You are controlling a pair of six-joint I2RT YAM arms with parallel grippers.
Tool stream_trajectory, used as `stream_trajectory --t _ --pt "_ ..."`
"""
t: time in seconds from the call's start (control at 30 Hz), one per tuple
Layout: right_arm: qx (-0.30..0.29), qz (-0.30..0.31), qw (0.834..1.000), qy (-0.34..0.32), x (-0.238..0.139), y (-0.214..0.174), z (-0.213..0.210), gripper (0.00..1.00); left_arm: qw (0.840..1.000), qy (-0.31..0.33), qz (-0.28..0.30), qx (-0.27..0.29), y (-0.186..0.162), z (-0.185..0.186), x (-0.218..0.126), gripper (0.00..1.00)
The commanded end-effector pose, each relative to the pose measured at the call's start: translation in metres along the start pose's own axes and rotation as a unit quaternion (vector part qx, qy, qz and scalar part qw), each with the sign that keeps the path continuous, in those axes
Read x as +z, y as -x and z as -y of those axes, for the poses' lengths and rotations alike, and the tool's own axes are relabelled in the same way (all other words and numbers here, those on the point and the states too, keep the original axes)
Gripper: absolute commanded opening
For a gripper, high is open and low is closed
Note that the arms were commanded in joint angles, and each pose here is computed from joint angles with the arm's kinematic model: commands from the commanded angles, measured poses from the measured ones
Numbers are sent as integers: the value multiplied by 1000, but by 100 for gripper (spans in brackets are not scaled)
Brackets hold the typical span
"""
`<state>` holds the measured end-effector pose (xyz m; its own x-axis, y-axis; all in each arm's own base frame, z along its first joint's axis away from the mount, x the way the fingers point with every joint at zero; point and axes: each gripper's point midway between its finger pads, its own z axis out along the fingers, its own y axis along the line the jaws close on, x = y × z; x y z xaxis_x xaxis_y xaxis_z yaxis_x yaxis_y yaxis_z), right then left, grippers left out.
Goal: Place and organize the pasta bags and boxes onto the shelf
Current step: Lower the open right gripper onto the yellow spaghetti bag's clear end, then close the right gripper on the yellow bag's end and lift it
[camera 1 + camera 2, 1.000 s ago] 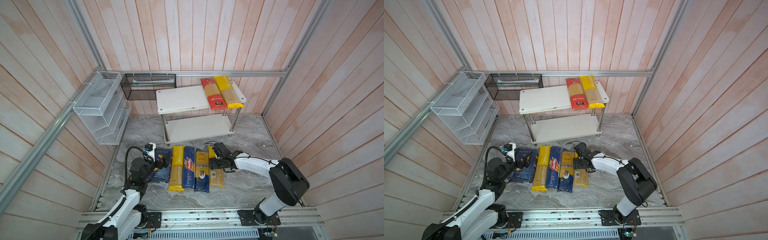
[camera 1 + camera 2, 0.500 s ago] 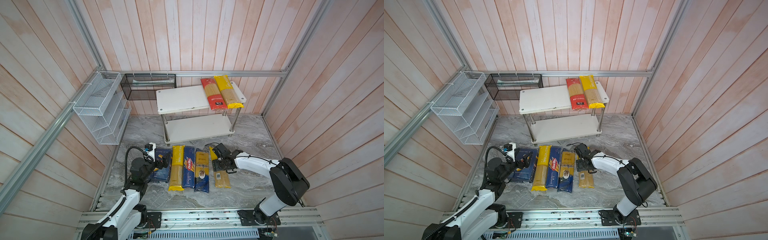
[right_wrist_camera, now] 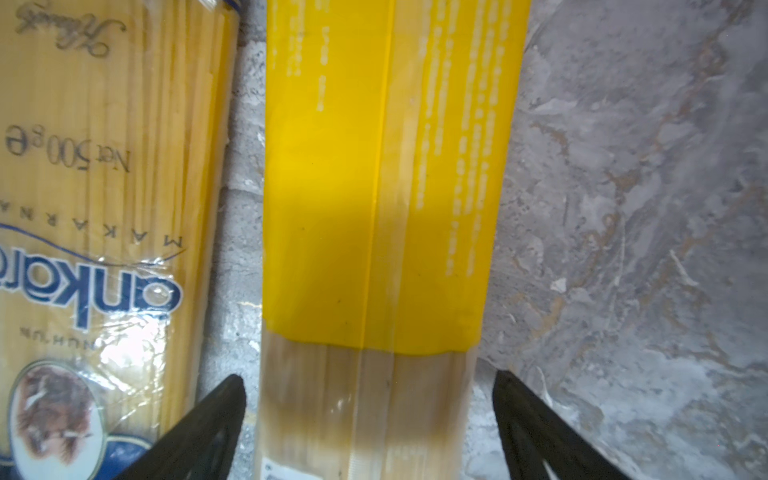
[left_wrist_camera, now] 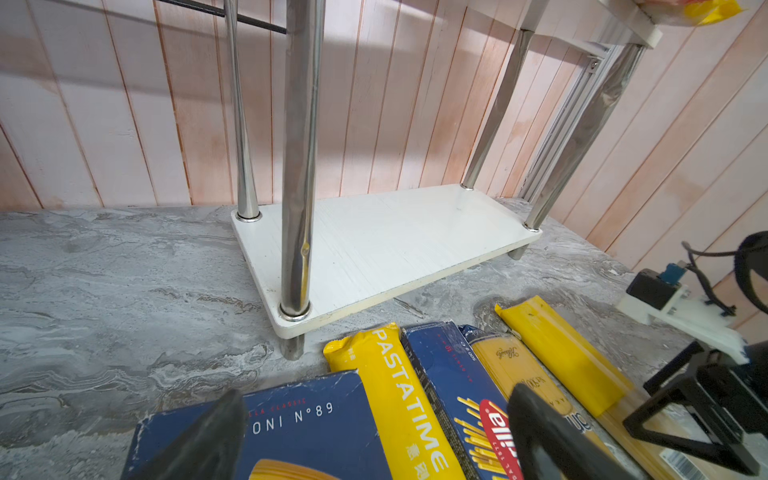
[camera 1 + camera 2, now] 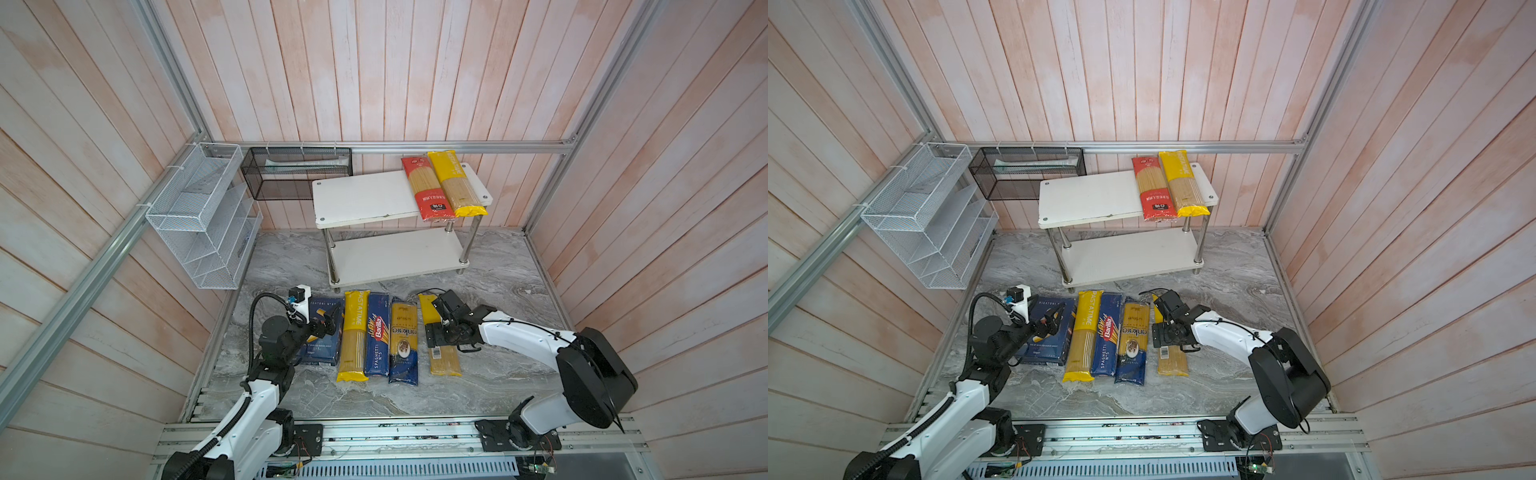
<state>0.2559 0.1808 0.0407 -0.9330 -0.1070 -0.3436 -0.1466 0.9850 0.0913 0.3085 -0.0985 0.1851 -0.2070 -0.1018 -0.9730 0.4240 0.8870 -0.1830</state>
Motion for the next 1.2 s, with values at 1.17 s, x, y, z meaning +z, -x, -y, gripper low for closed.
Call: stream_trajectory --t 1.17 --pt "3 -2 1000 0 28 -12 0 75 1000 -3 10 3 3 2 -3 100"
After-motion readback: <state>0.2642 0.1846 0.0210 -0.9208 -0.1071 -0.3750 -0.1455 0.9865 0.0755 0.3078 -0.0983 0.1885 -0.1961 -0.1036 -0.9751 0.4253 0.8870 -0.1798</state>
